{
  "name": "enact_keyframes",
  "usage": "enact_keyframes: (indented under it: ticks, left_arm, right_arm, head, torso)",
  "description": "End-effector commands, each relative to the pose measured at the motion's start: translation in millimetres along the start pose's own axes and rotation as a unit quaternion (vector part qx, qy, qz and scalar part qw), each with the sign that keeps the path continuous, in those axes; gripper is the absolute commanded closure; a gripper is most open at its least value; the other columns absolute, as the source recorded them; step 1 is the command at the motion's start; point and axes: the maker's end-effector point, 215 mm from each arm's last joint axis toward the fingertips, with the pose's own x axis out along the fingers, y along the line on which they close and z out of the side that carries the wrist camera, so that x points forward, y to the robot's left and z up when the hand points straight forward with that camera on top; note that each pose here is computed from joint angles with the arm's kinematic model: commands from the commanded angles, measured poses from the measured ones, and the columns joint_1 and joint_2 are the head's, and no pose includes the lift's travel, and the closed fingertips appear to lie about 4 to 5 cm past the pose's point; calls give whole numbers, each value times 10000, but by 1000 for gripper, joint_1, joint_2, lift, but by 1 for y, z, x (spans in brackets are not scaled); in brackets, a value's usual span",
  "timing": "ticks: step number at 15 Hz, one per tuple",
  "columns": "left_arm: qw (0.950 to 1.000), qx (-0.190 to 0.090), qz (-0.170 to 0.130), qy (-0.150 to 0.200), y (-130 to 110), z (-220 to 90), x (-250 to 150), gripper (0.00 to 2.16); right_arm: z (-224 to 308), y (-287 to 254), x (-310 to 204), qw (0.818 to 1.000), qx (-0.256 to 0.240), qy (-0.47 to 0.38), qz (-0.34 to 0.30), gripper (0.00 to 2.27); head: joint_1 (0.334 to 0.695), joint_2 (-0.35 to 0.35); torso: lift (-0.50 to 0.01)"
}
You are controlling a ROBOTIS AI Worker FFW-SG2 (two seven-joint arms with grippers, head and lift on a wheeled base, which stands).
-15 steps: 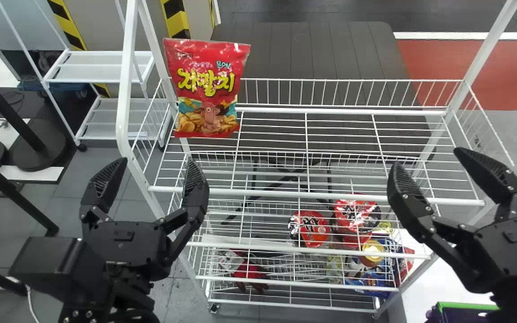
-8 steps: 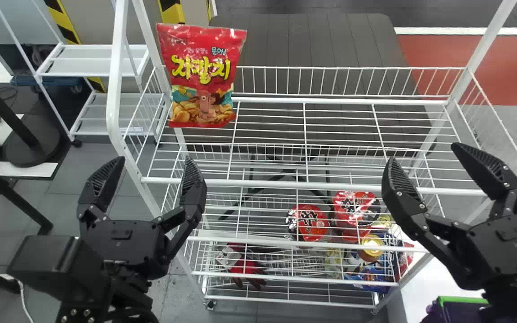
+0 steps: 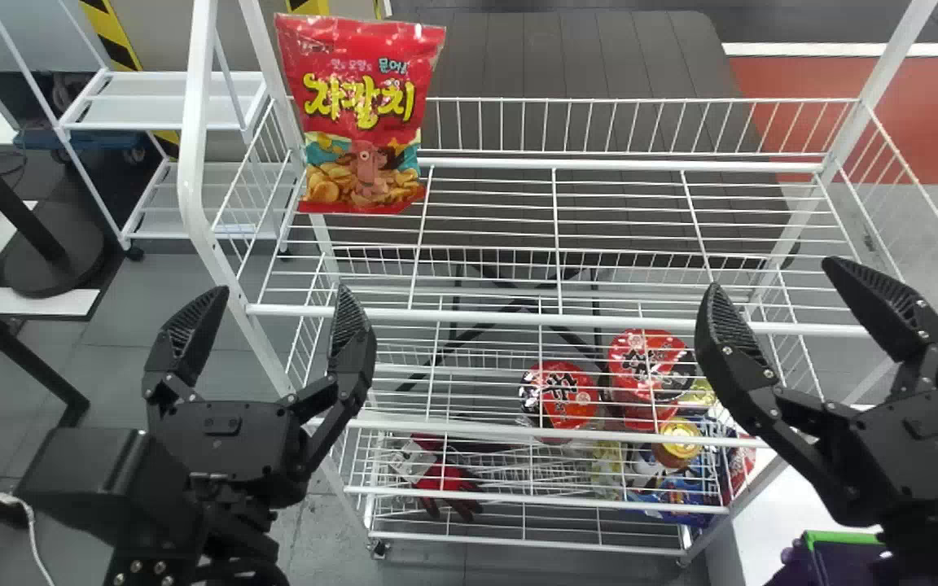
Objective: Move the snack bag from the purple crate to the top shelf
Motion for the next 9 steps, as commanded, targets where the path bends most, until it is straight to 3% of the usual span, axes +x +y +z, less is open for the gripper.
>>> enact_keyframes:
  ticks: [1,9]
  left_arm:
    - [10000,-7,-4,-23,0,2,-1,87]
    - [10000,-7,-22,-55,-4,5,-3,87]
  right_arm:
    - [0,1,0,10000,-5,-8,12,120]
    - [-3,1,-4,10000,11,51,15,120]
  head:
    - [695,45]
    - [695,42]
  torso:
    - [-80]
    - [-112]
